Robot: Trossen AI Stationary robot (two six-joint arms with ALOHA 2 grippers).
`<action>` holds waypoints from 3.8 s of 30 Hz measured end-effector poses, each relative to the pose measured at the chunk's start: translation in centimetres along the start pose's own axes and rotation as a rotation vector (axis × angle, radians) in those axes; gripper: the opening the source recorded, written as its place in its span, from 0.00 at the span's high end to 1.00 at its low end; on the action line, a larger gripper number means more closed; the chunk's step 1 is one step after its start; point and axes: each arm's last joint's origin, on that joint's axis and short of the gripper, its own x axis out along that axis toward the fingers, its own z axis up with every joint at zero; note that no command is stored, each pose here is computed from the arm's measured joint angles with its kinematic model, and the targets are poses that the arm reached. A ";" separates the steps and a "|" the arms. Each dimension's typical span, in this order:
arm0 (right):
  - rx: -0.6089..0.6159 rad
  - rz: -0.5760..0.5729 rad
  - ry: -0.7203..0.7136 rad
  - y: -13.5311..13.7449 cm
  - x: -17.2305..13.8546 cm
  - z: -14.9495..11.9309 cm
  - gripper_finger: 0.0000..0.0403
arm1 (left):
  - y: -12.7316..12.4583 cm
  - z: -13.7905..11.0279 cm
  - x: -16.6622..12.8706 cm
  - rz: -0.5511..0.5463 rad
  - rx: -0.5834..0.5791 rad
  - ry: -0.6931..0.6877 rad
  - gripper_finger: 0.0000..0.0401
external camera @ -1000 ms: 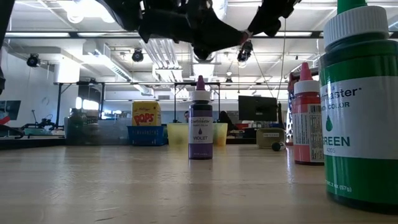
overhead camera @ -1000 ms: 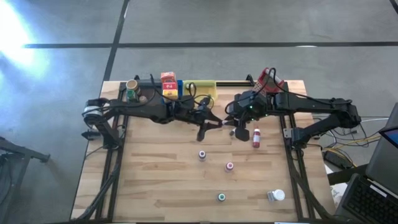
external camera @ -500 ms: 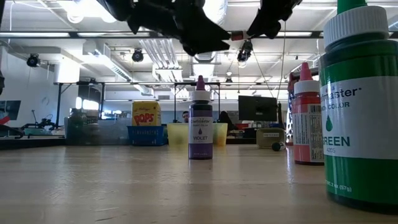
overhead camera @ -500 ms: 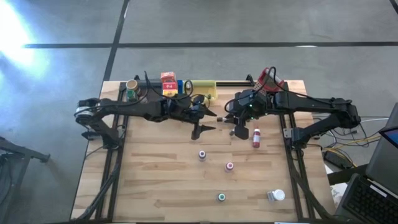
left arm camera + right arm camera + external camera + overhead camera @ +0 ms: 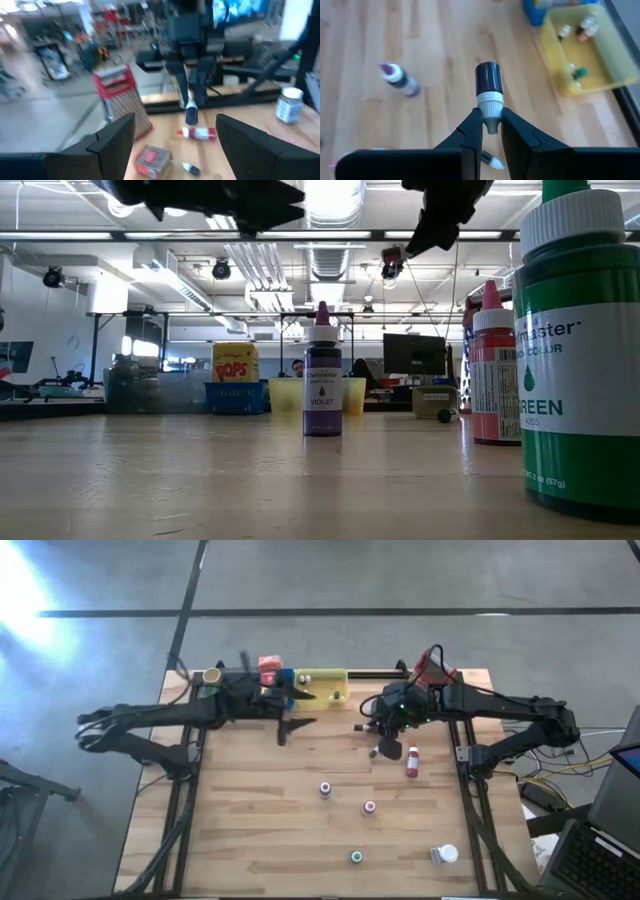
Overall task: Pick & Place Kitchen Items
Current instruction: Put the small violet food coloring bottle into the yellow bin
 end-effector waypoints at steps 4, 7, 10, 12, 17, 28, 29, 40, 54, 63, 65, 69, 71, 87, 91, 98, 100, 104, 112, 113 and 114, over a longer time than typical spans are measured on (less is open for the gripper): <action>0.047 -0.057 0.042 -1.7 0.1 0.0 0.87 | 0.0 -0.6 -2.4 0.060 0.012 -0.055 0.30; 0.071 -0.080 0.055 -2.8 0.2 0.6 0.86 | -0.3 -0.9 -3.7 0.082 0.018 -0.107 0.30; 0.052 -0.073 0.073 -2.9 0.6 0.7 0.87 | -0.7 -1.4 -4.5 0.083 0.019 -0.124 0.30; 0.045 -0.031 0.078 -2.8 0.8 0.8 0.88 | -0.9 -1.9 -4.8 0.075 -0.007 -0.113 0.30; 0.055 0.058 0.095 -1.7 0.8 0.6 0.87 | -1.0 -2.4 -4.9 0.062 -0.188 -0.105 0.30; -0.009 0.112 0.126 0.1 1.0 0.4 0.87 | -1.0 -3.9 1.8 -0.166 -0.266 0.034 0.30; -0.006 0.111 0.126 0.1 1.0 0.4 0.87 | -1.0 -3.8 2.5 -0.209 -0.262 0.034 0.30; -0.022 0.109 0.120 0.1 1.0 0.5 0.88 | -1.9 -4.0 7.5 -0.450 -0.316 0.108 0.30; -0.043 0.110 0.093 0.1 1.0 0.7 0.88 | -1.2 -2.9 9.6 -0.328 -0.251 0.118 0.93; -0.044 0.110 0.080 0.1 1.1 0.9 0.86 | -1.7 -3.6 10.8 -0.318 -0.226 0.093 0.95; -0.044 0.110 0.077 0.1 1.1 0.9 0.87 | -1.7 -3.7 11.1 -0.312 -0.225 0.094 0.95; -0.044 0.111 0.075 0.1 1.1 0.9 0.88 | -1.6 -3.7 11.5 -0.307 -0.219 0.093 0.95; -0.044 0.111 0.075 0.1 1.1 0.9 0.87 | -1.6 -3.7 11.5 -0.290 -0.206 0.093 0.95; -0.051 0.110 0.074 0.1 1.1 0.9 0.86 | -1.7 -5.5 12.3 -0.270 -0.228 0.156 0.95; -0.052 0.110 0.069 0.1 1.1 1.0 0.87 | -1.7 -5.3 12.2 -0.269 -0.228 0.151 0.95; -0.060 0.113 0.068 0.1 1.1 1.0 0.88 | -1.7 -5.2 12.2 -0.268 -0.227 0.147 0.95; -0.059 0.112 0.069 0.1 1.1 0.9 0.87 | -1.7 -5.4 12.3 -0.268 -0.228 0.151 0.95; -0.059 0.111 0.068 0.1 1.1 1.0 0.86 | -1.8 -6.0 12.6 -0.269 -0.233 0.160 0.95; -0.062 0.111 0.064 0.1 1.1 1.0 0.89 | -1.8 -6.1 12.7 -0.270 -0.235 0.162 0.95; -0.063 0.111 0.064 0.1 1.1 1.0 0.89 | -1.8 -6.1 12.7 -0.270 -0.235 0.161 0.95; -0.063 0.112 0.064 0.1 1.1 1.0 0.89 | -1.8 -6.1 12.6 -0.270 -0.235 0.162 0.95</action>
